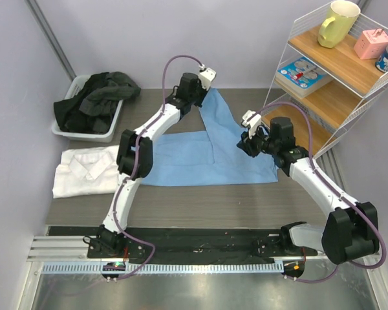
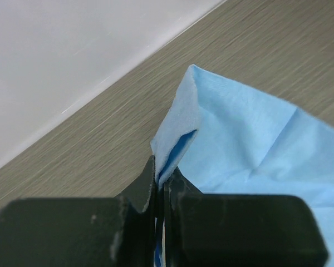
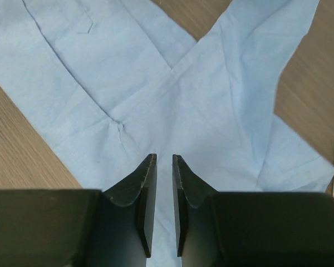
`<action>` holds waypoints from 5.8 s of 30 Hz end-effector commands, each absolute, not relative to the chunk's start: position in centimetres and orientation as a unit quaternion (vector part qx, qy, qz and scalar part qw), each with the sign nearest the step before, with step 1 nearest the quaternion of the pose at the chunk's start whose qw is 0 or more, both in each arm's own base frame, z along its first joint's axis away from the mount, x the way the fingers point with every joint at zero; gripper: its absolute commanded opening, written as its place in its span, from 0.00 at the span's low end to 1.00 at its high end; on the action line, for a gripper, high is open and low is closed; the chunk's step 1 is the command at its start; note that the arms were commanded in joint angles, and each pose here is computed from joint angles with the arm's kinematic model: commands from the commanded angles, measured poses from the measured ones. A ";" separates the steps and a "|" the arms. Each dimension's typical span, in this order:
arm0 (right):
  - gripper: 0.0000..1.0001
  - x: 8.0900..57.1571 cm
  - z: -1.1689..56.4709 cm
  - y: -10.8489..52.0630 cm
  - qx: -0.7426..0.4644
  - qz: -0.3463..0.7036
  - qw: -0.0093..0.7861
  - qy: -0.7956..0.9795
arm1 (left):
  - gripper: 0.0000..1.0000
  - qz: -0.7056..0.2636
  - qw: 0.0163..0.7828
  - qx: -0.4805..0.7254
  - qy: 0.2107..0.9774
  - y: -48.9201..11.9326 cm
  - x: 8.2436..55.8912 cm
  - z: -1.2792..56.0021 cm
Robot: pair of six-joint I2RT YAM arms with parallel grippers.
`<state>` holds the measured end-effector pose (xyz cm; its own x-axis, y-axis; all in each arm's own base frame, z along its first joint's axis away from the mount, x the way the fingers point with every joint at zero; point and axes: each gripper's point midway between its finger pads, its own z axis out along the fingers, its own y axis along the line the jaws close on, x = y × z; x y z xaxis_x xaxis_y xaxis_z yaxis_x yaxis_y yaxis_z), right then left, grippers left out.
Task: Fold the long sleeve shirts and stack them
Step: Fold the shirt
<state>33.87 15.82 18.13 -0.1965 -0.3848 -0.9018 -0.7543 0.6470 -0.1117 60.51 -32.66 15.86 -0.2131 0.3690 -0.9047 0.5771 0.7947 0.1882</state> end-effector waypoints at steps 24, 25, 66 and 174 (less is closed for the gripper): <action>0.16 31.2 12.9 11.5 -0.245 0.179 0.432 0.849 | 0.00 -0.341 0.311 0.747 0.479 -26.6 30.8 16.1; 0.15 31.2 12.7 11.1 -0.241 0.174 0.431 0.852 | 0.00 -0.326 0.314 0.773 0.445 -25.7 30.8 15.6; 0.07 30.9 12.1 8.1 -0.227 0.123 0.378 0.889 | 0.50 -0.067 0.297 0.831 0.465 -9.0 38.4 11.1; 0.25 48.1 18.5 12.1 -0.312 0.148 0.361 0.866 | 0.52 -0.188 0.097 0.513 0.832 -27.9 23.0 2.7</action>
